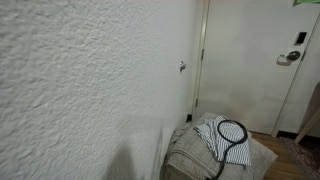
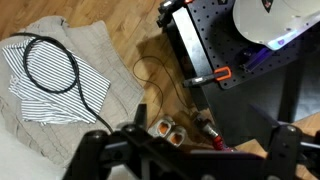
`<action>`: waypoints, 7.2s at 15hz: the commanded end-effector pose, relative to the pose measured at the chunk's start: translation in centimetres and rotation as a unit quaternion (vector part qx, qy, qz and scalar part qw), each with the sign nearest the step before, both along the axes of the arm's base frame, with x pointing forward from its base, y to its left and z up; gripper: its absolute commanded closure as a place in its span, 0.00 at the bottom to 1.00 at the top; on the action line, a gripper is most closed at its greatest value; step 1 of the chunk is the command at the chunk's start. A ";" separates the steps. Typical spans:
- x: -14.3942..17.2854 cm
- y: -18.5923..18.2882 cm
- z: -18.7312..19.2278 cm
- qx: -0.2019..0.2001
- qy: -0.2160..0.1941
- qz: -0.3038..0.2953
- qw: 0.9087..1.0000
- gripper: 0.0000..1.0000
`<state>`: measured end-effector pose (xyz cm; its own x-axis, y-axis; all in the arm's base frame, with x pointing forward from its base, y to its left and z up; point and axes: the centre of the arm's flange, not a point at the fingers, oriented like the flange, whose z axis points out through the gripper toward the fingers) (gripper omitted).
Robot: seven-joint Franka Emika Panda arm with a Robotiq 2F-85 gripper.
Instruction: Pull on the cord on the folded blanket
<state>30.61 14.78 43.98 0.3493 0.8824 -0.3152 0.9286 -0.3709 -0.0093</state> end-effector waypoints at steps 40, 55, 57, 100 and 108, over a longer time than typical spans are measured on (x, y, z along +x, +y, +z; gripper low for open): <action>7.2 6.0 -23.6 -0.114 0.050 0.161 0.979 0.00; 10.7 8.9 -34.3 -0.050 -0.019 0.289 0.956 0.00; 9.8 8.9 -33.5 -0.052 -0.003 0.293 0.955 0.00; 17.8 8.4 -38.5 -0.100 -0.014 0.233 0.967 0.88; 17.2 6.3 -31.8 -0.109 -0.088 0.176 0.974 0.89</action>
<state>49.60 23.01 9.43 0.0255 0.8820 -0.4706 0.9880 0.0496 0.1464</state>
